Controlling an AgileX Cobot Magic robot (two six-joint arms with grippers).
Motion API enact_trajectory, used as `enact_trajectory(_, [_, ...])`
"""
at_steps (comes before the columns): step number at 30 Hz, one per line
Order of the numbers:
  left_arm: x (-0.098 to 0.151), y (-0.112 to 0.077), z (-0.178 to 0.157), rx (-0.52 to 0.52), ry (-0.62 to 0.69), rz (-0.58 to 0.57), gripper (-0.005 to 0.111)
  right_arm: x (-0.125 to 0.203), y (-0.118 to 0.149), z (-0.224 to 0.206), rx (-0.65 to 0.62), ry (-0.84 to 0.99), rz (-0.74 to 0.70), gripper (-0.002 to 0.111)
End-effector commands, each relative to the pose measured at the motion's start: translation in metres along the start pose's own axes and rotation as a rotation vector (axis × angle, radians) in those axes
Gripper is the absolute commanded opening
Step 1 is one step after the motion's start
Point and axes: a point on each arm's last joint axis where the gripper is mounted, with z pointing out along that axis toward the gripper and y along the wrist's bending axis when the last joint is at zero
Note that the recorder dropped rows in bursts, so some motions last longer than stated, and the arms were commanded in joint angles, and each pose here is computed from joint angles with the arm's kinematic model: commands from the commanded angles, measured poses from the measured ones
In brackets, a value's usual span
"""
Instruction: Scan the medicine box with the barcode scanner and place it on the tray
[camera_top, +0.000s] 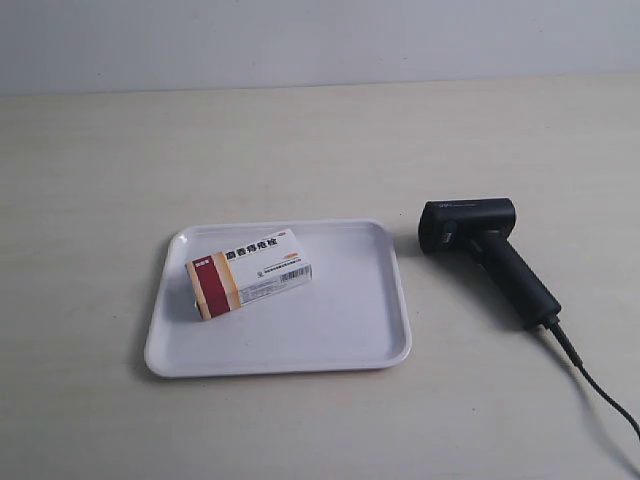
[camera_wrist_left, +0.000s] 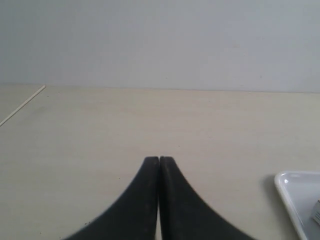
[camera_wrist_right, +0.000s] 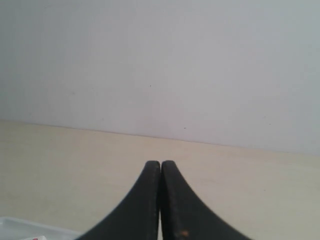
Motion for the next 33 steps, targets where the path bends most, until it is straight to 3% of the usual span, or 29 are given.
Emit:
enact_trajectory(1, [-0.001,0.000,-0.001,-0.003,-0.007,-0.005,0.003,0.013,-0.003,-0.003,0.017,-0.025,-0.021,0.001])
enact_trajectory(6, [0.000,0.000,-0.001,-0.003,-0.006,-0.005,0.003,0.098,-0.008,-0.015,0.023,0.047,0.048,0.001])
enact_trajectory(10, [0.000,0.000,-0.001,-0.003,-0.006,-0.005,0.003,0.130,-0.009,-0.024,0.029,0.090,0.074,0.001])
enact_trajectory(17, [0.000,0.000,-0.001,-0.003,-0.006,-0.005,0.003,0.135,-0.010,-0.032,0.034,0.075,0.142,0.001])
enact_trajectory(21, [0.000,0.000,-0.001,-0.003,-0.006,-0.005,0.003,0.132,-0.018,-0.043,0.121,-0.078,0.156,0.001])
enact_trajectory(27, [0.000,0.000,-0.001,-0.003,-0.006,-0.005,0.003,0.131,-0.027,-0.056,0.278,-0.162,0.168,0.001])
enact_trajectory(33, [0.000,0.000,-0.001,-0.003,-0.006,-0.005,0.003,0.133,-0.027,-0.063,0.318,-0.185,0.167,0.001])
